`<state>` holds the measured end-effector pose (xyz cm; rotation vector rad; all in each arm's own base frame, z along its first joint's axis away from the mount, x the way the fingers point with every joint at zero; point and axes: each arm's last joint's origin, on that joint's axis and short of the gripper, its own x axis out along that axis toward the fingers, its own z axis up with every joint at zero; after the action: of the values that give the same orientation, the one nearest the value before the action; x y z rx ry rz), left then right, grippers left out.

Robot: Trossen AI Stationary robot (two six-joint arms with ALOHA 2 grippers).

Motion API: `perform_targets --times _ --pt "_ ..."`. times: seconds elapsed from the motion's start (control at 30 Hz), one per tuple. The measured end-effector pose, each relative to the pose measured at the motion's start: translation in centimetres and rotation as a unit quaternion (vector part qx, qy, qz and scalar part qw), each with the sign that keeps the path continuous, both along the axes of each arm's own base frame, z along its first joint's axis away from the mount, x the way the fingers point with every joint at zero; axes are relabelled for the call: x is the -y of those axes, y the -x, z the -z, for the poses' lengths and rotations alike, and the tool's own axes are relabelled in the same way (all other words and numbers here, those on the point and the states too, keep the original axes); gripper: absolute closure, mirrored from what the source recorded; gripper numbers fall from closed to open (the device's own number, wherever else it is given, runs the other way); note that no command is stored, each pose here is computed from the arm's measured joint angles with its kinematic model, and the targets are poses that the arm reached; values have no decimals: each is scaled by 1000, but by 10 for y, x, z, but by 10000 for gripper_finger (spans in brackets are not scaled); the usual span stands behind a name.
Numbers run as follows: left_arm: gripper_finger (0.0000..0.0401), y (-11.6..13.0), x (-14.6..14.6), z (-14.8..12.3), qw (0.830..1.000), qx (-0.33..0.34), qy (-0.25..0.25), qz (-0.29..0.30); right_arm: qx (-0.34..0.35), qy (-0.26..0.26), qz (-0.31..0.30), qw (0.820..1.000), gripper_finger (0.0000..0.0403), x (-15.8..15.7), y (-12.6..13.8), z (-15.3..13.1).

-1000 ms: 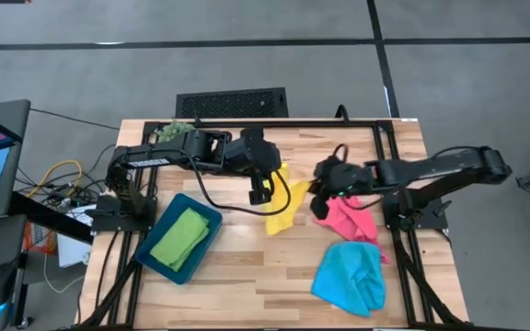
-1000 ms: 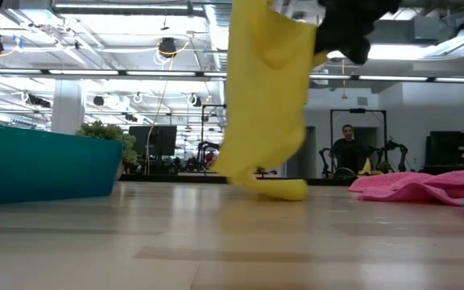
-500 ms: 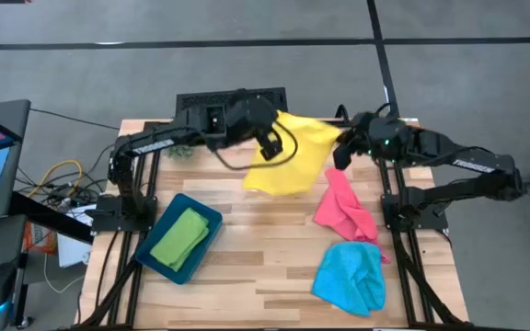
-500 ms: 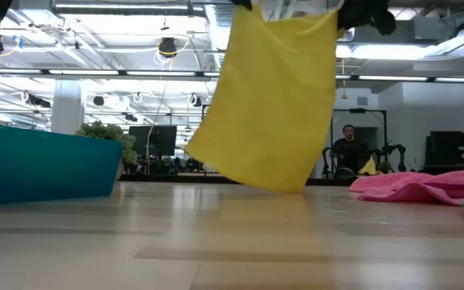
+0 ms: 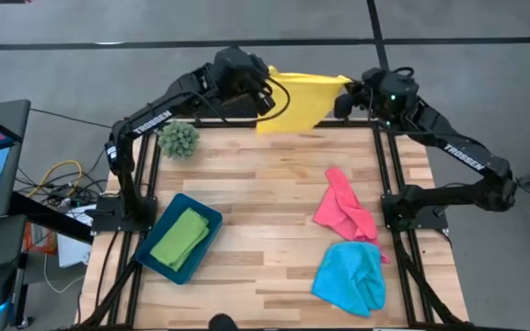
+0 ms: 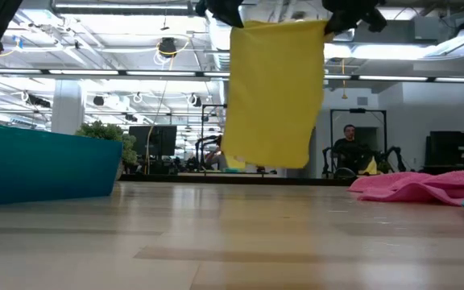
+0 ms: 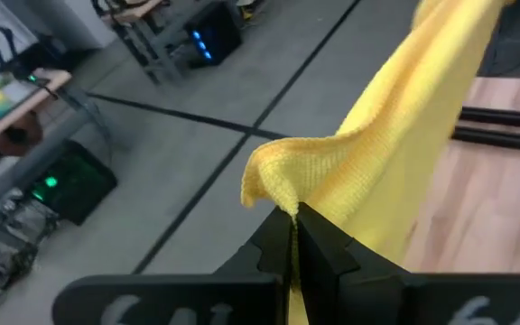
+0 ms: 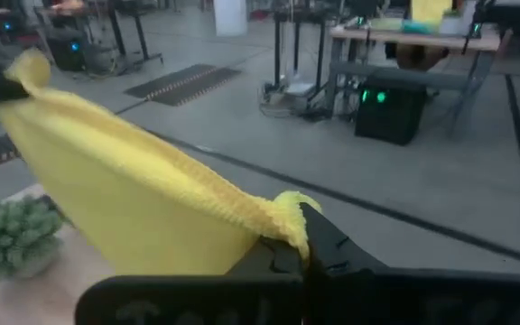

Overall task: Fold microfiber towels
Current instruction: Fold the yellow microfiber towel

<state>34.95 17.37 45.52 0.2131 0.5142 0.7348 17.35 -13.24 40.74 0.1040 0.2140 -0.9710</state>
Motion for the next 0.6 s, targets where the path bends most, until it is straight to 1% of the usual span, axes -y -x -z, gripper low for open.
perform_targets --times 0.07,0.1,0.2,0.3,0.37,0.47,0.53,0.6 --pt "401 1 -2 2 1000 -4 10 -3 7 3 -1 1000 402 -1 1 -4" --pt "401 1 -1 4 1000 -10 13 -3 6 -6 -4 1000 403 -3 1 -2" --pt "401 -5 7 16 999 -35 22 4 -16 -43 -14 999 403 -11 -1 6" --pt "401 -12 22 35 995 -89 40 20 -47 -94 -27 994 401 -23 -5 20" --pt "401 -16 33 52 990 -123 57 31 -68 -131 -38 988 400 -33 -9 36" --pt "401 -26 54 88 981 -173 82 40 -93 -186 -55 977 401 -52 -13 65" --pt "401 -30 70 113 974 -202 96 43 -97 -215 -68 969 401 -66 -15 84" --pt "401 -32 90 131 968 -220 107 52 -103 -243 -76 962 400 -80 -14 102"
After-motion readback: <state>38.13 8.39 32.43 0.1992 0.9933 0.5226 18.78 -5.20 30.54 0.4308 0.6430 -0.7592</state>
